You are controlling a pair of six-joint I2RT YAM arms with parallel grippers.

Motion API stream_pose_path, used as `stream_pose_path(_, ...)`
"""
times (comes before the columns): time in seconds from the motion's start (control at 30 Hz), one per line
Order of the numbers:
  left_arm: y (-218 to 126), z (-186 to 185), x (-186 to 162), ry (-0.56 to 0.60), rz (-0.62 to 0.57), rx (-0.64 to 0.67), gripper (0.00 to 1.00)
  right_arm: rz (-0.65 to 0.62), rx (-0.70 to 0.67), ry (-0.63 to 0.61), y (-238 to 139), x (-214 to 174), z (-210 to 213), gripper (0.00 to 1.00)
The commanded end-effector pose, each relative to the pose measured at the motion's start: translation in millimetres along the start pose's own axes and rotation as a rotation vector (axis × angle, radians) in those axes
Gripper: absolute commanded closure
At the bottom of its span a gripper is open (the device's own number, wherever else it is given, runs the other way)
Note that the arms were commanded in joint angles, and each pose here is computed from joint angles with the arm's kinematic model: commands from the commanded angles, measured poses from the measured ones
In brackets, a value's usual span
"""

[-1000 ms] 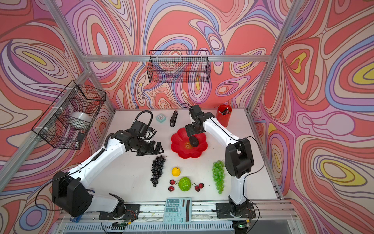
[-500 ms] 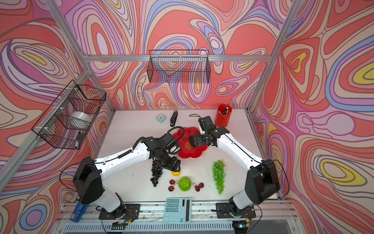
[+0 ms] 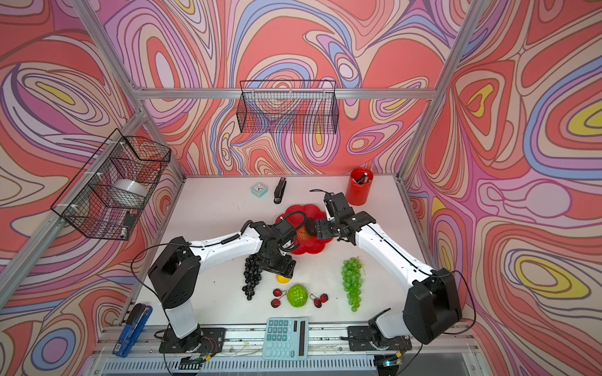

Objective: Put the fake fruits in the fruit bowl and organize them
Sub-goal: 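Open the right gripper to release the fruit while the left gripper grasps the yellow pear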

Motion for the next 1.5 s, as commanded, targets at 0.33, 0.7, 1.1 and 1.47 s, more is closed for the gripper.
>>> stream_pose_path(0.33, 23, 0, 2, 0.000, 0.030, 0.006, 0.30, -0.001, -0.012, -0.002, 4, -6, 0, 0.20)
stream_pose_path(0.7, 32, 3, -4, -0.021, 0.067, 0.003, 0.32, 0.001, -0.015, -0.015, 8, -5, 0, 0.20)
stream_pose_path(1.1, 19, 2, -9, -0.038, 0.054, -0.035, 0.63, -0.009, -0.022, -0.029, 6, 2, -1, 0.20)
stream_pose_path(1.47, -71, 10, 28, -0.107, -0.085, -0.172, 0.63, -0.040, -0.013, -0.030, -3, 15, 0, 0.20)
Point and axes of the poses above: each gripper's point midway between its finger pads, its own y axis out along the fingers, its own z axis along the line the jaws close on, x = y × z, the point moved 3 cm from there along -y, back along the fingers, and after that the axes turned 12 degrees about -y, right-handed, at the moved point
